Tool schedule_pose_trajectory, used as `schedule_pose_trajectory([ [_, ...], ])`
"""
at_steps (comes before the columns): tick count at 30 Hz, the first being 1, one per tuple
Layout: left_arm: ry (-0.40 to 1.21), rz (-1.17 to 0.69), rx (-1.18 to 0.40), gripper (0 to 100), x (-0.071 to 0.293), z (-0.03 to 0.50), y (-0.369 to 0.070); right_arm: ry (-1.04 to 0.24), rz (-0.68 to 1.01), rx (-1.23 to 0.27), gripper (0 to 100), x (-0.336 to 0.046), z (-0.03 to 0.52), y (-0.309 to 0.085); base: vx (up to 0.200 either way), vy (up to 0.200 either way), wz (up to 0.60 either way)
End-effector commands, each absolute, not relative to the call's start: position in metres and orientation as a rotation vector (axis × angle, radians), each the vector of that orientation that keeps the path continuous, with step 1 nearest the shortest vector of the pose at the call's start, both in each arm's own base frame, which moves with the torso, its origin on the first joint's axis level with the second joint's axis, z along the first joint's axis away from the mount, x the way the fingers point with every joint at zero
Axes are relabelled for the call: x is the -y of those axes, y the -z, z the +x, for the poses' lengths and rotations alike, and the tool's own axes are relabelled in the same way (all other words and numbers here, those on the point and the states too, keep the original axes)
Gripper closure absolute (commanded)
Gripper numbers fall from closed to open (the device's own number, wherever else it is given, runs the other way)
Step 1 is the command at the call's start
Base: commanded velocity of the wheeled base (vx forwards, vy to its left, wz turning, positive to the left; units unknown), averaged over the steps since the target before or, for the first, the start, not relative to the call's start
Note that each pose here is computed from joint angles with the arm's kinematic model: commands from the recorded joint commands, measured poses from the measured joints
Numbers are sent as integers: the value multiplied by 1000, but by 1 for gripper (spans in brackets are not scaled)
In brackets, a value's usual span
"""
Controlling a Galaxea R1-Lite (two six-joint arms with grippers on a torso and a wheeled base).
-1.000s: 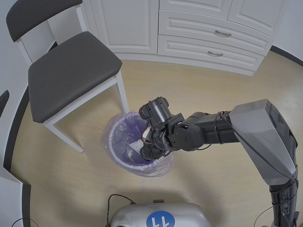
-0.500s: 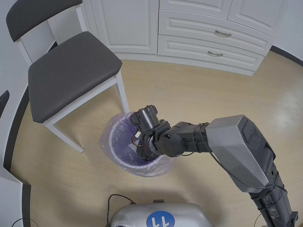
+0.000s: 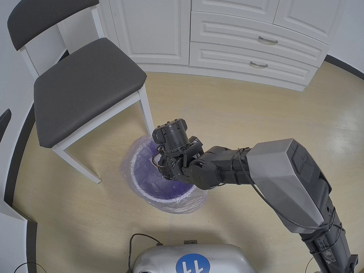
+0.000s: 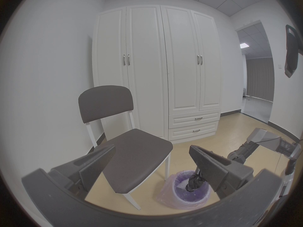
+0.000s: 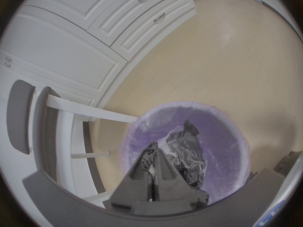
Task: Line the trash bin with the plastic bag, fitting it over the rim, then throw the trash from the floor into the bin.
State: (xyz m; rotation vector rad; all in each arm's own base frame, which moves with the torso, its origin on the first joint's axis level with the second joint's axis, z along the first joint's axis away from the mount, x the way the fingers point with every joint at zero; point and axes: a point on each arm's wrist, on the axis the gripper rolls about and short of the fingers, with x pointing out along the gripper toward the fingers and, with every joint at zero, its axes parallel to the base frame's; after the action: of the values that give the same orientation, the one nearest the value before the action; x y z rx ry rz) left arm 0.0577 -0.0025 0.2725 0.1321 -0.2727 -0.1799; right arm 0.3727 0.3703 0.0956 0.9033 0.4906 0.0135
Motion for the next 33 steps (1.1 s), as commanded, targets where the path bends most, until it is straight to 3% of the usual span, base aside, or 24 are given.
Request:
schedule_pose_trajectory([
  [1, 180, 132, 272, 0, 2, 58, -272, -28, 949, -425, 100, -376, 365, -113, 0, 0, 0],
  [2, 180, 132, 272, 0, 2, 58, -272, -58, 980, -375, 100, -384, 361, -116, 0, 0, 0],
  [9, 180, 132, 272, 0, 2, 58, -272, -57, 932, -383, 100, -381, 364, -111, 0, 0, 0],
  [19, 180, 133, 267, 0, 2, 58, -272, -23, 491, -485, 100, -357, 357, -67, 0, 0, 0],
  [27, 183, 133, 267, 0, 3, 58, -272, -25, 460, -535, 100, -362, 353, -53, 0, 0, 0],
  [33, 183, 133, 266, 0, 3, 58, -272, -6, 534, -515, 100, -377, 373, -24, 0, 0, 0],
])
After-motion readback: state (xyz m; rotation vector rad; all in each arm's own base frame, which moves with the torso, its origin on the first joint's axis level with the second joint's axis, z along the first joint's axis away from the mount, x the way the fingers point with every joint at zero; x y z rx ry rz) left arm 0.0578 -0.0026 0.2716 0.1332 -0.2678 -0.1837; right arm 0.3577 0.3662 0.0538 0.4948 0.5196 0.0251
